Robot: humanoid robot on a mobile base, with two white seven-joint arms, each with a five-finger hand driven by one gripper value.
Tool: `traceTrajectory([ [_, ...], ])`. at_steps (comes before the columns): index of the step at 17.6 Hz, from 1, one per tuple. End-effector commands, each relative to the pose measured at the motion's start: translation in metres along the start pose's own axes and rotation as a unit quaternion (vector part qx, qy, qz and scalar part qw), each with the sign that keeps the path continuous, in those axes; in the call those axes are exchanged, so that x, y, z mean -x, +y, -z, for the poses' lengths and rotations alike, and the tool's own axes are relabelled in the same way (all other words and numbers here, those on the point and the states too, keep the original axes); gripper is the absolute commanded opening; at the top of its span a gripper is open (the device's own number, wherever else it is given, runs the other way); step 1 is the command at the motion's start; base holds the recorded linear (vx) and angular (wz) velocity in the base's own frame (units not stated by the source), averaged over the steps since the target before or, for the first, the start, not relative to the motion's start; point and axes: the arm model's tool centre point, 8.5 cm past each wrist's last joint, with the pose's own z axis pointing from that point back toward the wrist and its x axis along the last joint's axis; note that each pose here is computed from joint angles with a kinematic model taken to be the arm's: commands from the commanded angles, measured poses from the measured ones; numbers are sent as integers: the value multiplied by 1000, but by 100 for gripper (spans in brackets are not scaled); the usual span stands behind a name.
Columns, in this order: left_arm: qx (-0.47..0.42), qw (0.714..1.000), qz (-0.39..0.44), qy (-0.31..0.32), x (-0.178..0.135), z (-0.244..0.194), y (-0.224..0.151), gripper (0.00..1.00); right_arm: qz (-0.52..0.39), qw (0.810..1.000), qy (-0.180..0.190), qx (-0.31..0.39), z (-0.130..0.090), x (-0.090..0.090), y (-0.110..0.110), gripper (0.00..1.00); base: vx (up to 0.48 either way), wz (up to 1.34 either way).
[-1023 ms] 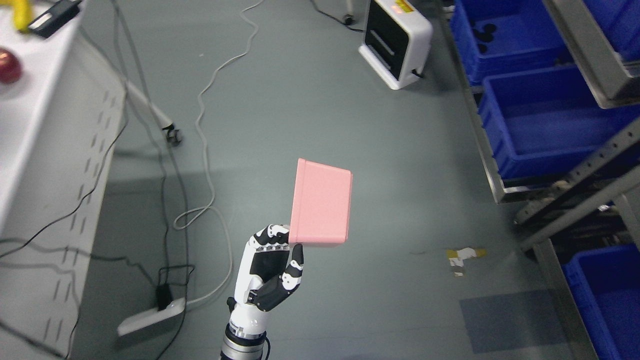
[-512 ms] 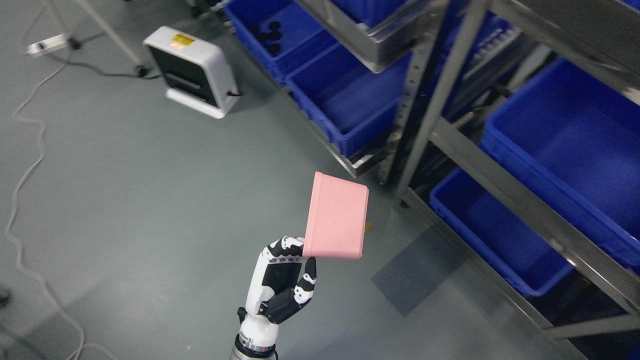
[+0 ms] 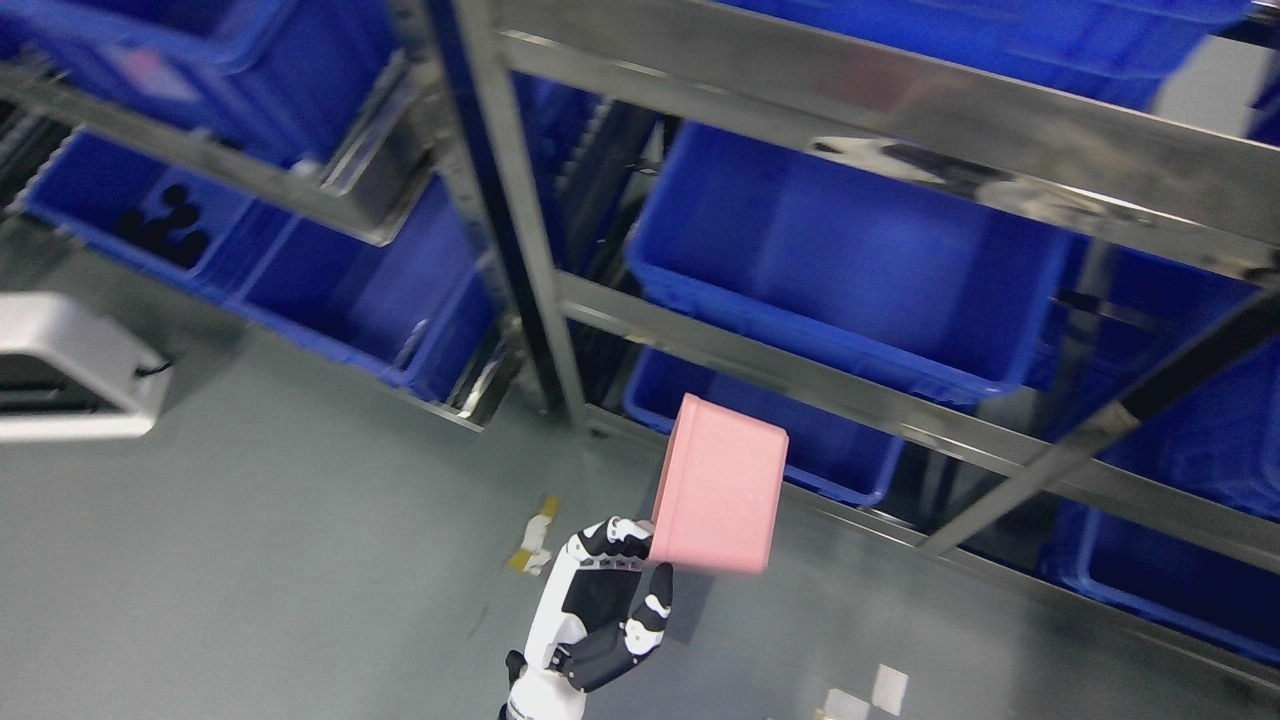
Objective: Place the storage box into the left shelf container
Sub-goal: 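Hold the pink box in the left hand while turning toward the bin shelving, then reach the left hand into the blue bin and release the pink box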
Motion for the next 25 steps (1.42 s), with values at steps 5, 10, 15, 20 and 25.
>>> traceTrajectory([
  [5,-24,998,48,12,5,9,51,3,2,1000,-12,9,1,-10,-11,100,96,-614],
  [10,-61,993,96,8,2,27,107,3,2,1000,-12,10,1,-10,-12,100,48,-402],
  [15,-97,987,116,48,14,31,155,3,2,1000,-12,10,1,-10,-12,100,8,-359],
  [20,-143,979,122,82,11,60,214,3,2,1000,-12,10,1,-10,-12,100,5,-146],
  [25,-147,978,123,84,-1,103,241,3,2,1000,-12,9,1,-10,-11,100,0,0],
])
